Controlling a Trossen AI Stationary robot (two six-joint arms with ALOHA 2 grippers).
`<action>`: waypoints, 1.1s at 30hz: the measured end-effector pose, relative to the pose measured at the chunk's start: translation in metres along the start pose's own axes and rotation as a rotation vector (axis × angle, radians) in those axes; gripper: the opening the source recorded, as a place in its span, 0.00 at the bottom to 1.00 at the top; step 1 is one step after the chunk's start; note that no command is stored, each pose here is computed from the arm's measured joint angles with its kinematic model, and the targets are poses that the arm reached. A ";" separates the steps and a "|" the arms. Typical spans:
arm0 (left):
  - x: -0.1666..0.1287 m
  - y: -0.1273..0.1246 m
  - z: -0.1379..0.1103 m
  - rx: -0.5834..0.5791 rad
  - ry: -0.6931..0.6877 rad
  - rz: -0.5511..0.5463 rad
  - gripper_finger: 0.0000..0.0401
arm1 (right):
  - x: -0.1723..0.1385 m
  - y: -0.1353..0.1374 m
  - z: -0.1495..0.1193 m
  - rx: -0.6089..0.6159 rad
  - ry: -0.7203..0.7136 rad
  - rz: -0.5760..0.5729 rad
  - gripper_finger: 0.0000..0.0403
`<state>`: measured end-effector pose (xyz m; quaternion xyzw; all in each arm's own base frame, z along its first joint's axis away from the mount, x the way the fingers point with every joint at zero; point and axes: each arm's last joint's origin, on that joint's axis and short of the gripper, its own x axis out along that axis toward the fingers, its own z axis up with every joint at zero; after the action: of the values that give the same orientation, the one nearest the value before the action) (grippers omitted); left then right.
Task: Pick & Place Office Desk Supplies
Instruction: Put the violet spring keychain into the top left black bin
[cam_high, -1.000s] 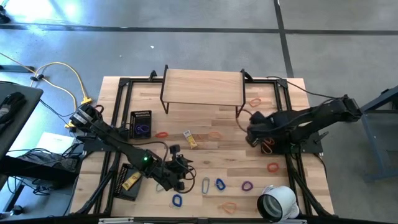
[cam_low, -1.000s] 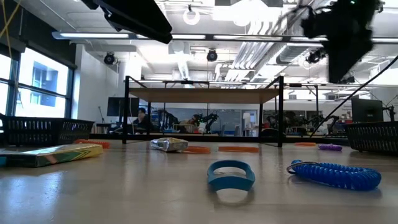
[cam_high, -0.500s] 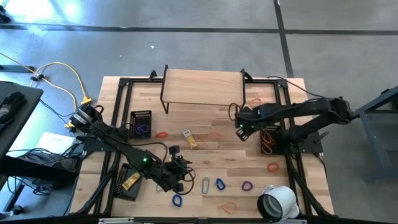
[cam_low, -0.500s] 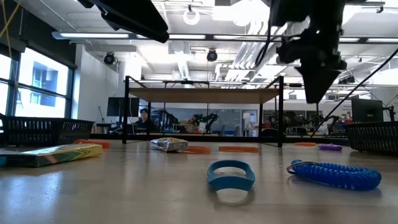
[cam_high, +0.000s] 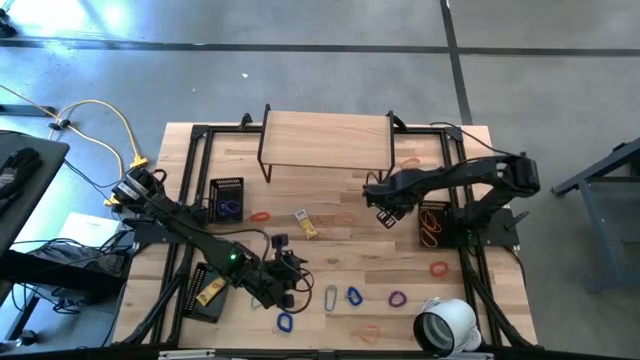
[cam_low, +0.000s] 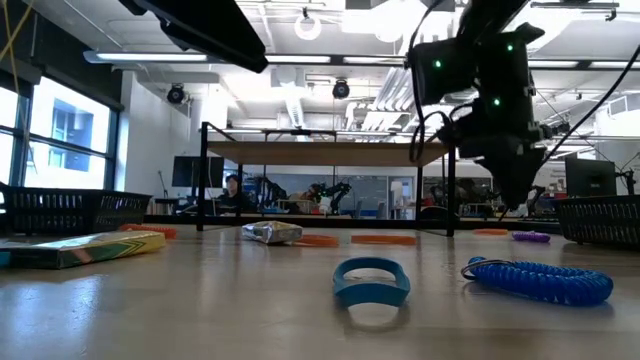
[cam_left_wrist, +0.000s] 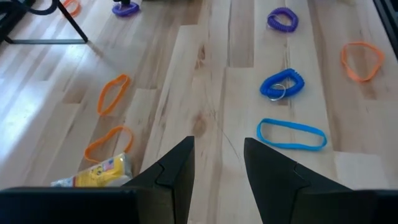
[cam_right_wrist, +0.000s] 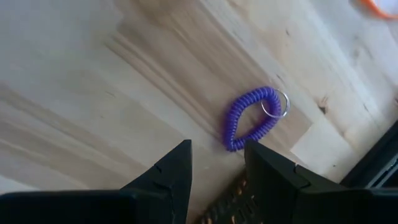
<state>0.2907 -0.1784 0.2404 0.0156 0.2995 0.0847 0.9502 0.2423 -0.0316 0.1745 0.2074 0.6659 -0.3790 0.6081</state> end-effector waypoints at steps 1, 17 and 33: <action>0.000 0.000 0.000 0.000 0.002 -0.005 0.33 | 0.003 0.000 -0.001 -0.003 0.009 -0.008 0.34; 0.002 0.003 0.001 -0.010 0.008 -0.008 0.33 | 0.035 -0.013 0.001 -0.016 -0.011 -0.010 0.34; 0.002 0.003 0.001 -0.010 0.009 -0.007 0.33 | 0.044 -0.018 0.002 0.039 0.021 0.030 0.34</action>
<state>0.2928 -0.1754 0.2401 0.0094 0.3033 0.0827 0.9492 0.2223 -0.0528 0.1365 0.2333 0.6617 -0.3807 0.6023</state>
